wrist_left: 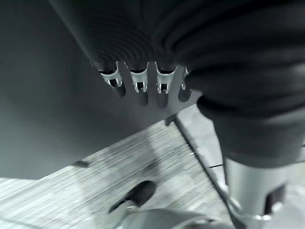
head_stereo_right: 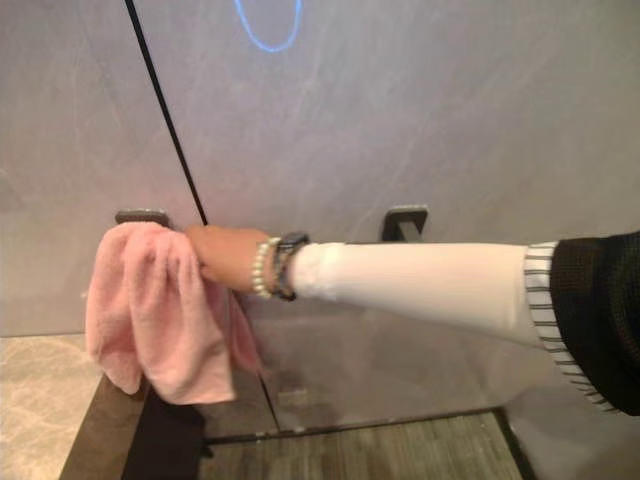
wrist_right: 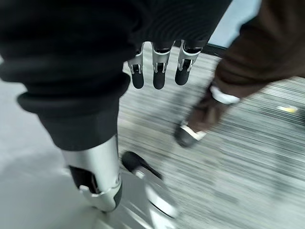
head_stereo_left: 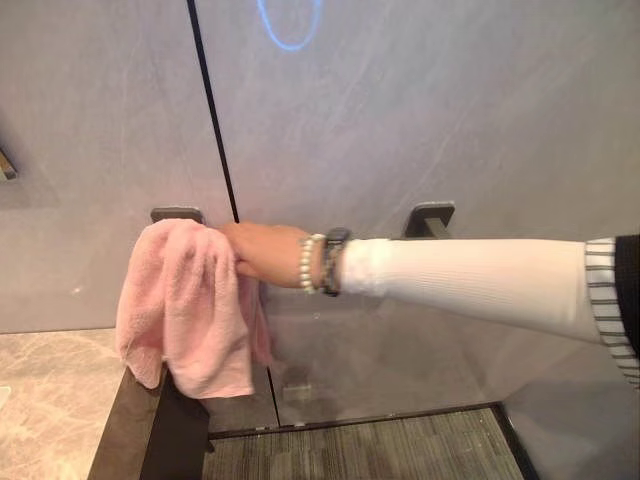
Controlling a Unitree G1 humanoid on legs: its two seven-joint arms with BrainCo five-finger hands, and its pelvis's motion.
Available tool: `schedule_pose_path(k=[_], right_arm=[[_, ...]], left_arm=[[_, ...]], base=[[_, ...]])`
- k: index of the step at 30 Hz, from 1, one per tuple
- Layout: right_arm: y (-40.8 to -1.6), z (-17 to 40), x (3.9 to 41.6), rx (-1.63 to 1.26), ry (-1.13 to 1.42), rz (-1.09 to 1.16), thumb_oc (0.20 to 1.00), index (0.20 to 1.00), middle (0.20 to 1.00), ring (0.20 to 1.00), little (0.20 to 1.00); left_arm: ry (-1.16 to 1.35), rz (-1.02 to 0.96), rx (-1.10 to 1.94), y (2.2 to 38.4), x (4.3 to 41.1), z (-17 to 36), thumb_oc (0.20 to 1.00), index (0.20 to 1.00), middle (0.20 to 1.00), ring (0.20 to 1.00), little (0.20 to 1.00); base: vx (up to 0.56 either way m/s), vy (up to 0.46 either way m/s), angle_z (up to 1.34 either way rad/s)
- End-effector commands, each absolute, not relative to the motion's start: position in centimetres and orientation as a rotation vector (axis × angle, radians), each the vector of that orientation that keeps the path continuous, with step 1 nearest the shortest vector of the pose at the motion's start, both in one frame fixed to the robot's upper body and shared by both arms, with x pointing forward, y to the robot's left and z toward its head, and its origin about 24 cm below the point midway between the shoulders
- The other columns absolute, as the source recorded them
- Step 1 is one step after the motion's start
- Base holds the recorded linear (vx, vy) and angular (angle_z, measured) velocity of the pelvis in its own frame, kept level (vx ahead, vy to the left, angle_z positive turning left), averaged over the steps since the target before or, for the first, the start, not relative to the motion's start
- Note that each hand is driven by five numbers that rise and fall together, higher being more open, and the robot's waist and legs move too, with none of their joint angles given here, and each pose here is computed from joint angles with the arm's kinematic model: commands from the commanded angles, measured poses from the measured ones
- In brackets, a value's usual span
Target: Put brush and paste in cup on sink, flatten towel.
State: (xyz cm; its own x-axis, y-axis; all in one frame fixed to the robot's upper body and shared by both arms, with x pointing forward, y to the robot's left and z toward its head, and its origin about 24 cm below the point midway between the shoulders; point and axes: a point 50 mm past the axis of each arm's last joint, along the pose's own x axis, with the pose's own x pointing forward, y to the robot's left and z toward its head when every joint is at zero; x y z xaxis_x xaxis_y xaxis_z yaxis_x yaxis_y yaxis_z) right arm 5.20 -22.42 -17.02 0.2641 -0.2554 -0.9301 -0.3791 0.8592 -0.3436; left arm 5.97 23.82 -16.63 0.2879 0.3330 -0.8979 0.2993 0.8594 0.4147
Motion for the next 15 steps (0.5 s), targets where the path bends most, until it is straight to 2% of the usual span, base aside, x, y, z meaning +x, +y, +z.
schedule_pose_path(k=[1,10,11,13,15], right_arm=[[-22.0,-16.1,10.3,-0.517,1.166,0.019,1.0,1.0,1.0,1.0,1.0],[-21.2,-14.2,13.9,-0.369,0.926,0.012,1.0,1.0,1.0,1.0,1.0],[-22.0,-12.7,15.4,-0.369,0.819,0.035,1.0,1.0,1.0,1.0,1.0],[-22.0,-12.7,15.3,-0.368,0.82,0.035,1.0,1.0,1.0,1.0,1.0],[-23.1,-9.9,17.7,-0.343,0.66,0.081,1.0,1.0,1.0,1.0,1.0]], left_arm=[[1.221,0.024,0.678,24.5,8.4,-16.0,1.0,1.0,1.0,1.0,1.0],[1.111,0.002,0.694,25.2,9.9,-15.3,1.0,1.0,1.0,1.0,1.0],[0.954,-0.128,0.747,25.0,11.5,-14.1,1.0,1.0,1.0,1.0,1.0],[0.955,-0.129,0.747,25.0,11.5,-14.1,1.0,1.0,1.0,1.0,1.0],[0.706,-0.293,0.862,26.3,13.6,-10.2,1.0,1.0,1.0,1.0,1.0]], base=[[0.0,0.0,0.0],[0.0,0.0,0.0],[0.0,0.0,0.0],[0.0,0.0,0.0],[0.01,-0.003,0.04]])
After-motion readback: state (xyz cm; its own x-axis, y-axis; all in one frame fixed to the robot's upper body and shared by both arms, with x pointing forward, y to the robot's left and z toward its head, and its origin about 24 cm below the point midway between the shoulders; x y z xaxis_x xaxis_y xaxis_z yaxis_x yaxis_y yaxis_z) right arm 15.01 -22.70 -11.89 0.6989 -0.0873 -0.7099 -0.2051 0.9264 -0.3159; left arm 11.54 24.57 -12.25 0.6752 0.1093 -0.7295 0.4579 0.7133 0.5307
